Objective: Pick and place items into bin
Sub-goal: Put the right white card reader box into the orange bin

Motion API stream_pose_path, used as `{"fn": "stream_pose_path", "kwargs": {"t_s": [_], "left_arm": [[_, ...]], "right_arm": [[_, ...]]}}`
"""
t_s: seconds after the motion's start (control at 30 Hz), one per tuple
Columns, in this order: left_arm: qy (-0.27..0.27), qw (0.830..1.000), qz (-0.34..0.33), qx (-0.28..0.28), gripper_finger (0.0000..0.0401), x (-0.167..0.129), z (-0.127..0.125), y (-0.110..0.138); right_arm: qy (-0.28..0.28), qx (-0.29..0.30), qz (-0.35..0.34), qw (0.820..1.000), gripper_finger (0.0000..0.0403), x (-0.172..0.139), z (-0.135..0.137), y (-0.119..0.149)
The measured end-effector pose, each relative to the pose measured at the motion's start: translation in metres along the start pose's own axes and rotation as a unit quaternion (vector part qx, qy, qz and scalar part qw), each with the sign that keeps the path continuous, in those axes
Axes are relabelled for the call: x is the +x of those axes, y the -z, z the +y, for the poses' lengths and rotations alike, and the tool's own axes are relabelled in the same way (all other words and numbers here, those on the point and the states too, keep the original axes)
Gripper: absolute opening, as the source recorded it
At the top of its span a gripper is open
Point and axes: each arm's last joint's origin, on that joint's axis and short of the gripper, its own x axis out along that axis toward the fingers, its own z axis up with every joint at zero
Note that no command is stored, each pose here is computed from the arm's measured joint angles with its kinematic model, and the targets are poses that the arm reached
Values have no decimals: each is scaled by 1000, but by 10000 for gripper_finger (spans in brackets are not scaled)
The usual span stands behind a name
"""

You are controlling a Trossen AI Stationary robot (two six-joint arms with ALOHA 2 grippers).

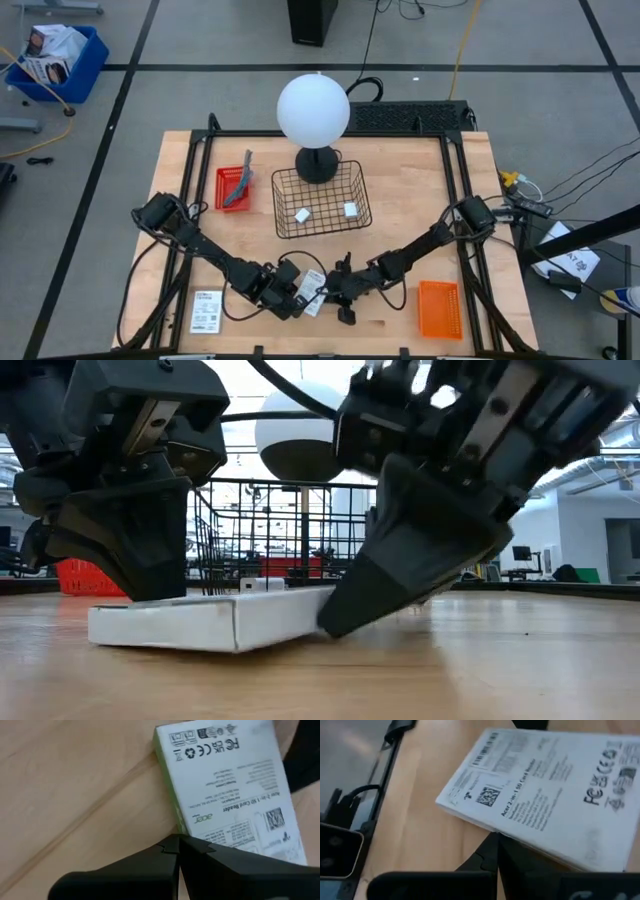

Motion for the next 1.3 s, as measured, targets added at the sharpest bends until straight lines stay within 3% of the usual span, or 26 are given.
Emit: {"fn": "stream_pose_path", "kwargs": {"t_s": [0.47,0.73,0.9,1.13,1.3], "left_arm": [[20,1000,-19,-2,7,-1,-5,9],[43,999,-18,-17,7,-1,-10,9],[87,996,-32,-6,7,-3,-19,7],[95,994,-61,6,7,-3,-22,2],[96,993,-61,8,7,-3,-22,1]], "right_arm": [[10,-47,-39,998,0,-6,12,-4],[19,-52,-104,993,0,-8,18,-17],[49,-54,-74,995,0,-5,7,-10],[67,-49,-54,995,0,-6,7,-4],[49,-51,-57,996,0,-6,11,-4]]}}
